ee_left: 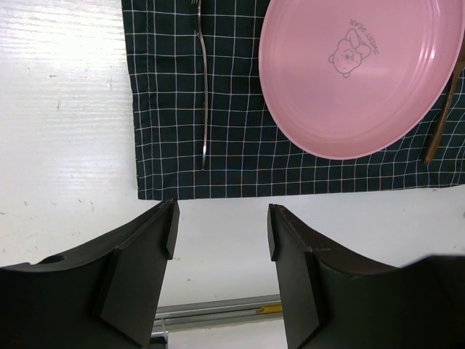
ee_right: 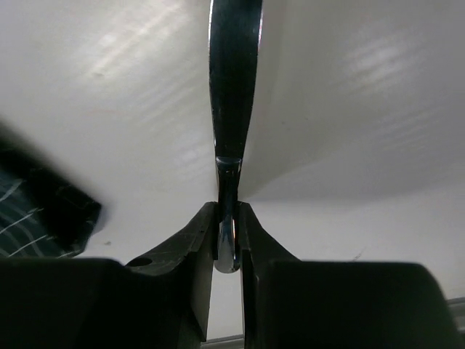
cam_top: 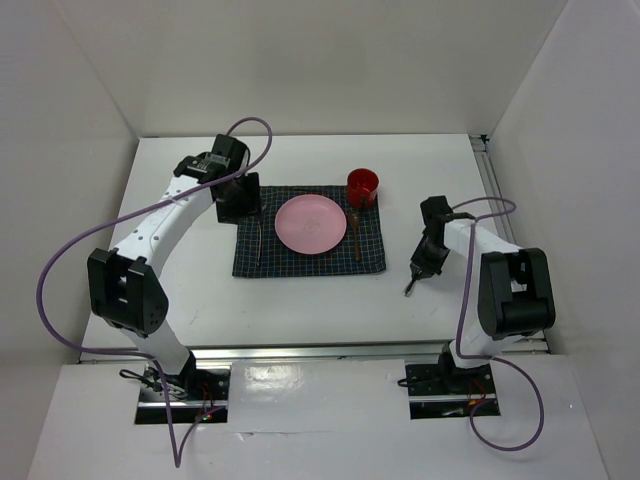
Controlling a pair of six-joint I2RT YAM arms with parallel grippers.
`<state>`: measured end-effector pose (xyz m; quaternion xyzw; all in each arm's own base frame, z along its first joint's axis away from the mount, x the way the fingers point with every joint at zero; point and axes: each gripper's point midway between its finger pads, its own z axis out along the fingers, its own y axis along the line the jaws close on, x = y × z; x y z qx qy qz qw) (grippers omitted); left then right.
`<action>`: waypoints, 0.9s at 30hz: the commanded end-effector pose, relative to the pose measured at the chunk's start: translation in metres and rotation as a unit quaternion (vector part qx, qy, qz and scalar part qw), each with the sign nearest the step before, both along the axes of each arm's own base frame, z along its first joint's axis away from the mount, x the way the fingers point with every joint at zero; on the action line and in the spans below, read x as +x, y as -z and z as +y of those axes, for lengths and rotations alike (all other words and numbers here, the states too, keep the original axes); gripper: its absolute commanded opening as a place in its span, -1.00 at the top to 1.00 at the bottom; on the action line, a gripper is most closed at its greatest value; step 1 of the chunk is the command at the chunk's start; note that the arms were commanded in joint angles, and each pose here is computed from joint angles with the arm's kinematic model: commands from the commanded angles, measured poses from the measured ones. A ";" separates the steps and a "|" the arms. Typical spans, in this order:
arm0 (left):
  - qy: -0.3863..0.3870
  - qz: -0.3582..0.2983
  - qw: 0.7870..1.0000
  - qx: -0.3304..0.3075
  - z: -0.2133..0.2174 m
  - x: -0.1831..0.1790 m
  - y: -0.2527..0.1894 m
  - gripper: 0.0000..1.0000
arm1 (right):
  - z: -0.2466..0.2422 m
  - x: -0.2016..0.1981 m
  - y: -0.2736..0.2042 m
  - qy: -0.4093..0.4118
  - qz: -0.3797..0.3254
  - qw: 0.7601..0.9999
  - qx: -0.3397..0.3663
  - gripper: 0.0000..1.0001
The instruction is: Set the dinner table for one person
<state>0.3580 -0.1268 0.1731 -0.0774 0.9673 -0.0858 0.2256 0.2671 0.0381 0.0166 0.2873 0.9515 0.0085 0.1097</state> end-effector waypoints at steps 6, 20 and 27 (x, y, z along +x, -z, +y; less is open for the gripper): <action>-0.001 -0.027 1.000 -0.009 0.002 0.001 -0.018 -0.37 | 0.032 0.050 -0.059 -0.149 -0.083 0.985 -0.003 1.00; -0.005 -0.033 0.999 -0.003 0.004 0.003 -0.023 -0.37 | 0.125 0.105 -0.043 -0.262 -0.078 0.962 0.002 1.00; -0.007 -0.035 0.999 0.001 0.006 0.001 -0.023 -0.37 | 0.130 0.119 -0.013 -0.281 -0.055 0.958 -0.024 1.00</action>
